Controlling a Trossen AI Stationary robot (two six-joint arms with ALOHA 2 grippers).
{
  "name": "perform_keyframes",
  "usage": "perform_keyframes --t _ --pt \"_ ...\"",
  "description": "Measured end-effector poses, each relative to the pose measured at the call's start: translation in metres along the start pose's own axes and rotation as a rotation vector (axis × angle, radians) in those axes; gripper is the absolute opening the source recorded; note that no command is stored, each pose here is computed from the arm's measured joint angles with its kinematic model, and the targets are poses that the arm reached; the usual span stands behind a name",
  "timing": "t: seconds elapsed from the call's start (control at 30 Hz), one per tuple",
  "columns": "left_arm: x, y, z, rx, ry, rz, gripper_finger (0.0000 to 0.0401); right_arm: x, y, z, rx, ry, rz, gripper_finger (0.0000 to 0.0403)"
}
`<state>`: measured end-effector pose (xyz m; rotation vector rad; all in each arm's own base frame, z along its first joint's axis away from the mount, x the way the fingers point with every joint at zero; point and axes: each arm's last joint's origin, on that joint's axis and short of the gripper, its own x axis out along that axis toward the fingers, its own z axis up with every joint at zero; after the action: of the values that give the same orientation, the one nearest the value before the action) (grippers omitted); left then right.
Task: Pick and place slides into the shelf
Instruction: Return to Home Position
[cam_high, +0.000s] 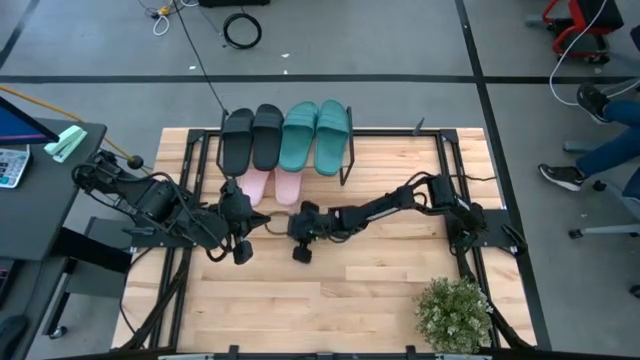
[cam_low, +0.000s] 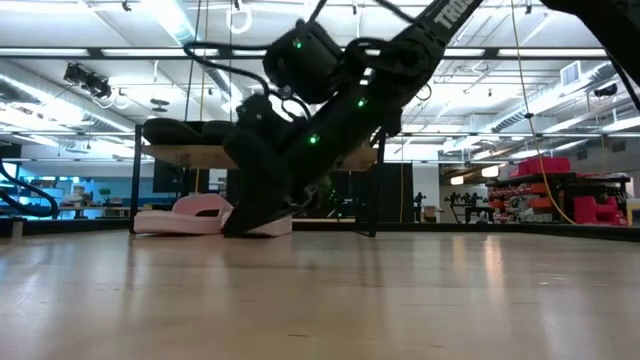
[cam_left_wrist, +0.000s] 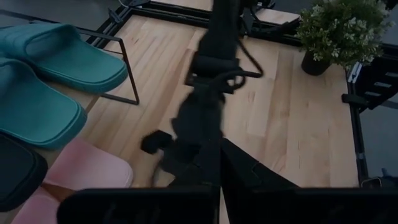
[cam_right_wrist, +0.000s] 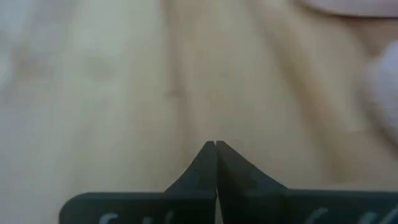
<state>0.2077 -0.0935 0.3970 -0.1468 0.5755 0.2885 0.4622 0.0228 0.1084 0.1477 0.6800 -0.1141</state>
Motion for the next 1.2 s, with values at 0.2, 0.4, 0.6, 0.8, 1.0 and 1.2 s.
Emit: perform_keyframes --t 0.2,0.4,0.6,0.8,1.0,1.2 --pt "-0.001 -0.001 0.000 -0.080 -0.003 -0.001 0.0024 -0.040 0.049 0.016 -0.072 0.008 0.160 0.0004" --pt "-0.001 0.000 -0.001 0.007 0.001 0.001 0.0035 -0.161 0.074 0.063 -0.232 -0.010 0.241 0.0011" --pt "-0.015 0.010 0.000 -0.057 -0.022 -0.019 0.0025 -0.298 0.071 0.084 -0.183 -0.118 0.321 0.0012" --pt "-0.067 0.033 0.002 -0.130 -0.148 -0.153 0.0018 -0.379 0.067 0.073 -0.251 -0.269 0.327 0.0013" --pt "-0.089 0.061 -0.022 -0.157 -0.263 -0.067 0.0025 -0.381 0.046 0.021 -0.173 -0.284 0.298 0.0014" --pt "-0.048 0.051 -0.081 -0.267 -0.298 -0.100 0.0035 -0.363 0.022 -0.038 -0.054 -0.475 0.374 0.0013"
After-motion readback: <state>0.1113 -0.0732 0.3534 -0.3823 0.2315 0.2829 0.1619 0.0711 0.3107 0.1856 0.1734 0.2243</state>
